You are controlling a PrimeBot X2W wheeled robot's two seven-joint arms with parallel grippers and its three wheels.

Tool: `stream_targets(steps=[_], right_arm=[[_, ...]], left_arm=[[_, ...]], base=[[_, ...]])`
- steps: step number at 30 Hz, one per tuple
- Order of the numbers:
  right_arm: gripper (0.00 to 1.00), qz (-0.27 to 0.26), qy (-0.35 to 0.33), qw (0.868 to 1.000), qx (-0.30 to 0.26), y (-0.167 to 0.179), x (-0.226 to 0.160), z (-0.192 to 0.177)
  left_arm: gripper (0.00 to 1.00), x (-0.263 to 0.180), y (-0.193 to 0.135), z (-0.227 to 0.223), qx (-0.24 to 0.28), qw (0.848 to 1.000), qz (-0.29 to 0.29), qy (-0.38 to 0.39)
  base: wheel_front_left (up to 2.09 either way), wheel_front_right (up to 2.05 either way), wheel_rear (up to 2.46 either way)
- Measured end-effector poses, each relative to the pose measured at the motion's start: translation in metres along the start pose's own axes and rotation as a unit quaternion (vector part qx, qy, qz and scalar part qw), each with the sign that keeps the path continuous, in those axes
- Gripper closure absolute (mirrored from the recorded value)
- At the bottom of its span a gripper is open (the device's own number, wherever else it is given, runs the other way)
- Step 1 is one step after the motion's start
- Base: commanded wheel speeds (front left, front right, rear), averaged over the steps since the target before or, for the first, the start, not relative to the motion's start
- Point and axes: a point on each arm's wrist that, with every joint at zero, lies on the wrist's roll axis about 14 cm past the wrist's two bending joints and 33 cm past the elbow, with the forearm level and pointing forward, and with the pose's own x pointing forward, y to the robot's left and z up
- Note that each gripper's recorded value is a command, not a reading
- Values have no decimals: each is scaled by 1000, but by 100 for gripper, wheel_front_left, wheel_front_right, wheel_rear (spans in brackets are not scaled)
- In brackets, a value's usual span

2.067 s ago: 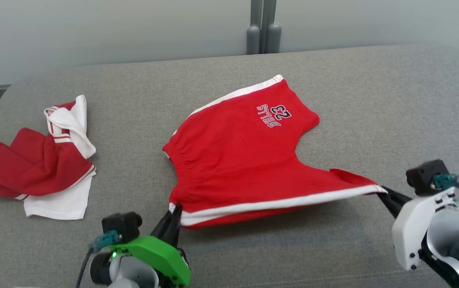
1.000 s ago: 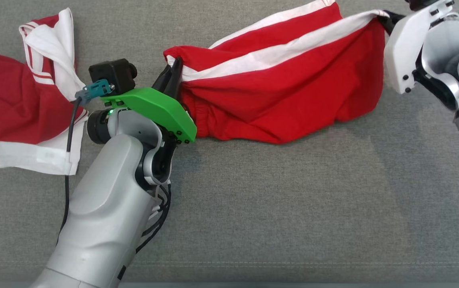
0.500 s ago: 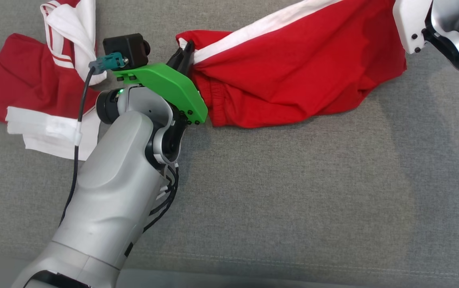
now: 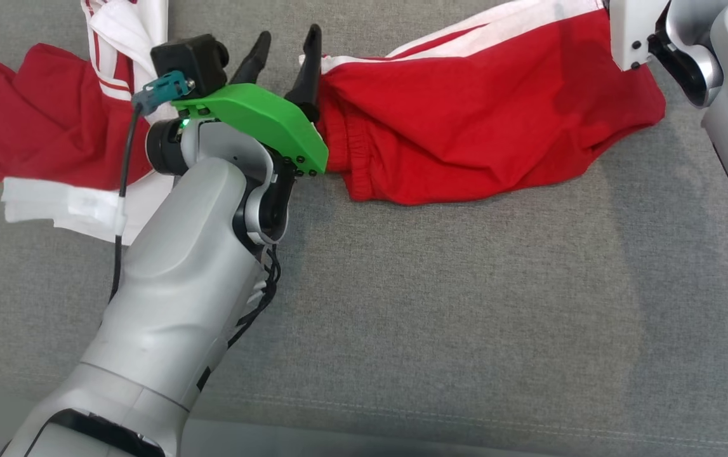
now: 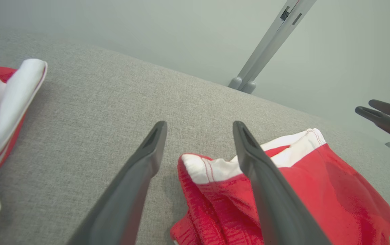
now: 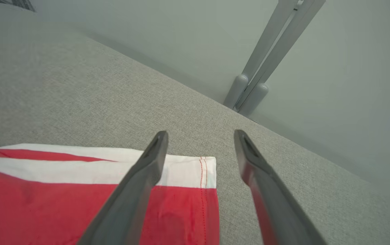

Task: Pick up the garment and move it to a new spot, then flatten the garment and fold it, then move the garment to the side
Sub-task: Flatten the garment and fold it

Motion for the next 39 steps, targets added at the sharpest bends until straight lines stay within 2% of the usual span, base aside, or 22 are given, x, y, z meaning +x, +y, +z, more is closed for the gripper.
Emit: stream_targets(steps=[5, 11, 13, 19, 27, 39], right_arm=[[0, -4, -55, 998, 44, -1, -10, 16], [0, -33, -54, 992, 110, -13, -34, -12], [0, -53, -30, 989, 133, -18, -48, -41], [0, -69, -12, 984, 163, -11, -72, -71], [0, -77, -12, 977, 199, 4, -84, -85], [0, -89, 29, 967, 236, 11, -69, -122]], left_arm=[[0, -13, 7, 30, 24, 996, 3, -84], [0, -51, 14, 50, 51, 988, 14, -143], [0, -80, 9, 61, 62, 980, 18, -186], [0, -139, 6, 44, 84, 974, 25, -209], [0, -194, 9, 30, 98, 969, 35, -222], [0, -206, 23, 8, 101, 974, 55, -194]], base=[[0, 0, 0], [0, 0, 0], [0, 0, 0], [0, 0, 0], [0, 0, 0], [0, 0, 0]])
